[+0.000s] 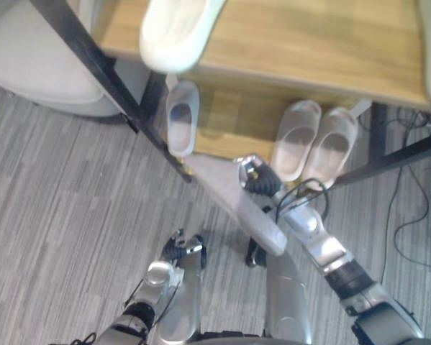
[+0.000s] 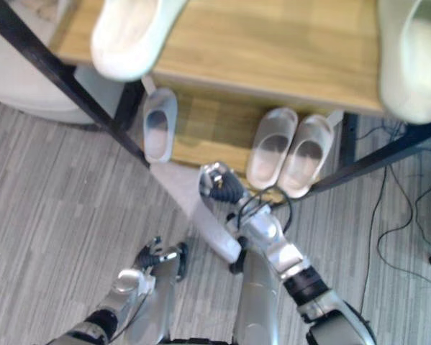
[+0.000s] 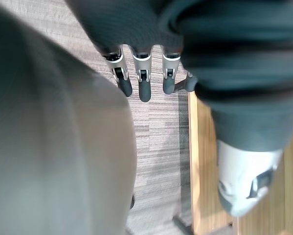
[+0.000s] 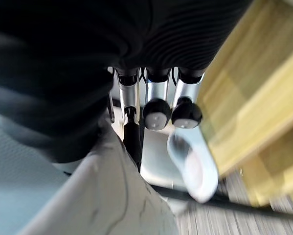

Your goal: Organize the slippers on the shoe rack

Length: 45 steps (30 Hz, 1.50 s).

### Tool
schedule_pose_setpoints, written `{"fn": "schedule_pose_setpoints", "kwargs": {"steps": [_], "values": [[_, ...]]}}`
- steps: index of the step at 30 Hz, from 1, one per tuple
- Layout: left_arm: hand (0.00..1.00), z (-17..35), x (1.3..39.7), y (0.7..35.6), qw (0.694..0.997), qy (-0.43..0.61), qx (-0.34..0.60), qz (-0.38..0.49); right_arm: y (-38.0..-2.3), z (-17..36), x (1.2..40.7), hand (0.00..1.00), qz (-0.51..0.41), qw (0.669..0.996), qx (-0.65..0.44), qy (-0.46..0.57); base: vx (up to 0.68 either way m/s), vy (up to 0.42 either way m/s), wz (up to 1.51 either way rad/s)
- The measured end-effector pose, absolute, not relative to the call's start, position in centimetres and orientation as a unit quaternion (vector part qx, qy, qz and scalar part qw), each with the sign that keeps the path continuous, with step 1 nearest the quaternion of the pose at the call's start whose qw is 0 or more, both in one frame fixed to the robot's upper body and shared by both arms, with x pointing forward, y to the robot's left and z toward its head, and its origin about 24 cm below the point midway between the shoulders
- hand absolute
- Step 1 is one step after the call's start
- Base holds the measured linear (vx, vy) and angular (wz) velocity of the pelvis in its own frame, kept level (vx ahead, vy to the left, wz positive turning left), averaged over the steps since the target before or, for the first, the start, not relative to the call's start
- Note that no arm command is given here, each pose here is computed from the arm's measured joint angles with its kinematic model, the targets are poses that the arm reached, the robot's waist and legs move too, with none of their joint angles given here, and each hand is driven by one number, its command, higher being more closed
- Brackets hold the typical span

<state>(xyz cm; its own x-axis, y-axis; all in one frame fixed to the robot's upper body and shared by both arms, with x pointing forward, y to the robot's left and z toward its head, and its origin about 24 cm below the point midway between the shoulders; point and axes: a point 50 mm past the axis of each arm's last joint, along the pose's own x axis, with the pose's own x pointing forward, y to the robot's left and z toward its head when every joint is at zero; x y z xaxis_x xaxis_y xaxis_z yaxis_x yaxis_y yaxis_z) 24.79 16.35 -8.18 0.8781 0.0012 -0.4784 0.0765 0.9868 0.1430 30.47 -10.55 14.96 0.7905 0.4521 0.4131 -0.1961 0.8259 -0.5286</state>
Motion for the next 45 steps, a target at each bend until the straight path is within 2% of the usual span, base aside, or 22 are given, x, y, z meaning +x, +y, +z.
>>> {"fn": "schedule_pose_setpoints", "kwargs": {"steps": [6, 13, 24, 31, 37, 38, 42, 45], "values": [[0.0, -5.3, 27.2, 17.0, 0.983, 0.176, 0.041, 0.03, -10.7, 19.7, 31.5, 1.0, 0.11, 0.895, -0.245, -0.357, -0.05, -0.008, 0.04], [0.0, -3.0, 28.8, 18.4, 0.988, 0.125, 0.003, 0.084, -9.9, 24.6, 32.6, 1.0, 0.049, 0.852, -0.292, -0.432, -0.01, -0.003, -0.01], [0.0, -0.6, 30.3, 18.0, 0.993, 0.074, -0.028, 0.093, -11.6, 29.4, 37.3, 1.0, -0.087, 0.821, -0.402, -0.396, 0.0, 0.0, 0.01], [0.0, -0.2, 30.4, 17.7, 0.992, 0.061, -0.045, 0.102, -12.4, 32.5, 38.7, 1.0, -0.167, 0.794, -0.438, -0.386, 0.0, 0.0, 0.0], [0.0, -0.3, 30.4, 17.7, 0.99, 0.062, -0.062, 0.113, -12.7, 33.9, 39.0, 1.0, -0.231, 0.751, -0.487, -0.381, -0.01, -0.007, 0.04], [0.0, -0.3, 30.4, 17.7, 0.99, 0.063, -0.062, 0.112, -12.9, 33.9, 39.2, 0.0, -0.24, 0.749, -0.491, -0.375, -0.01, -0.008, 0.08], [0.0, -0.4, 30.4, 17.5, 0.99, 0.065, -0.061, 0.11, -13.2, 34.1, 39.2, 0.0, -0.263, 0.727, -0.52, -0.364, -0.02, -0.013, 0.07], [0.0, -0.5, 30.3, 17.4, 0.99, 0.067, -0.064, 0.109, -13.4, 34.0, 39.3, 0.0, -0.268, 0.728, -0.521, -0.356, -0.01, -0.006, 0.03]]}}
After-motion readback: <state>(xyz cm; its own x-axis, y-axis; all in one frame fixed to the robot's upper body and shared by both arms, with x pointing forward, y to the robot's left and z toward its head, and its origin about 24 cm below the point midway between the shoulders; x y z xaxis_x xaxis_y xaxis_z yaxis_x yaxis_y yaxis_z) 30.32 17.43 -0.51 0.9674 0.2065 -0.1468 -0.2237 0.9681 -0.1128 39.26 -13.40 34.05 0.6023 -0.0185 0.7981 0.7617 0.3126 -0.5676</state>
